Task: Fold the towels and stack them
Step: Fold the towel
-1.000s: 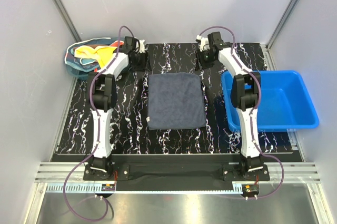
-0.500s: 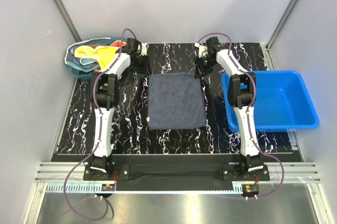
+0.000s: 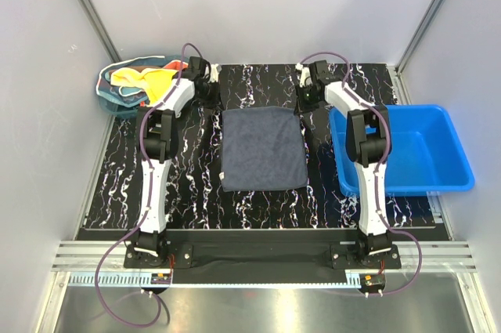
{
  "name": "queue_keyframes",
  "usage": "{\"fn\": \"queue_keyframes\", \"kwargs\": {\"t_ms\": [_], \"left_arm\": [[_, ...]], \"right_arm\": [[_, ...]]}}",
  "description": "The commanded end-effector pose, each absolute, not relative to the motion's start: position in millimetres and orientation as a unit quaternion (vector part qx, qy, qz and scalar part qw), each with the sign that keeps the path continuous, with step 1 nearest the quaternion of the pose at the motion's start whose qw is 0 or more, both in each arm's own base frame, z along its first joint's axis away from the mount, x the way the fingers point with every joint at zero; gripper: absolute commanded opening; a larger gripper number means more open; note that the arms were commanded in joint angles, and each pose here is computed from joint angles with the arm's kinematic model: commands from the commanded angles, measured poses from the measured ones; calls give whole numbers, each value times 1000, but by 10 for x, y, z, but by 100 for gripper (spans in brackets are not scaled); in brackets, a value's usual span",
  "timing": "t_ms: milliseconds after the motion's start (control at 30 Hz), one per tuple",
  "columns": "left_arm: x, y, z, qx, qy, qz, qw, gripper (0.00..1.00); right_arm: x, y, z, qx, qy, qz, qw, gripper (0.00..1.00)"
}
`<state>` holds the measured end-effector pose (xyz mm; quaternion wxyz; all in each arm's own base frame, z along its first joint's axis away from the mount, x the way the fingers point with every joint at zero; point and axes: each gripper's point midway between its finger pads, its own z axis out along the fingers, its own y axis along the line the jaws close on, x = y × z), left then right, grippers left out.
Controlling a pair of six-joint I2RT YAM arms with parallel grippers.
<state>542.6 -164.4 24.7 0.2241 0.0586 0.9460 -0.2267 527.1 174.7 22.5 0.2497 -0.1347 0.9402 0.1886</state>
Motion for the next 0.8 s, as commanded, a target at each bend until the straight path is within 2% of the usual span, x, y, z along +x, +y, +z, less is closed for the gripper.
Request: {"fn": "queue_keyframes", "kwargs": {"t_ms": [0, 133, 267, 367, 567, 767], "left_arm": [[5418, -1578, 216, 48, 951, -211, 222, 0], [5417, -1579, 222, 47, 950, -212, 224, 0], [5408, -1581, 213, 46, 950, -213, 222, 0], [5393, -1593, 212, 44, 950, -217, 220, 0], [5379, -1607, 213, 46, 950, -219, 219, 0], [5371, -1601, 215, 44, 950, -220, 218, 0]], "right_arm": [[5562, 1738, 859, -123, 909, 141, 372, 5], [5468, 1984, 879, -154, 892, 149, 399, 15], [5335, 2224, 779, -189, 888, 163, 386, 32], [5295, 2387, 769, -207, 885, 175, 380, 38], [5153, 2550, 822, -217, 881, 196, 371, 42], [5095, 2533, 769, -216, 885, 191, 365, 42]]}}
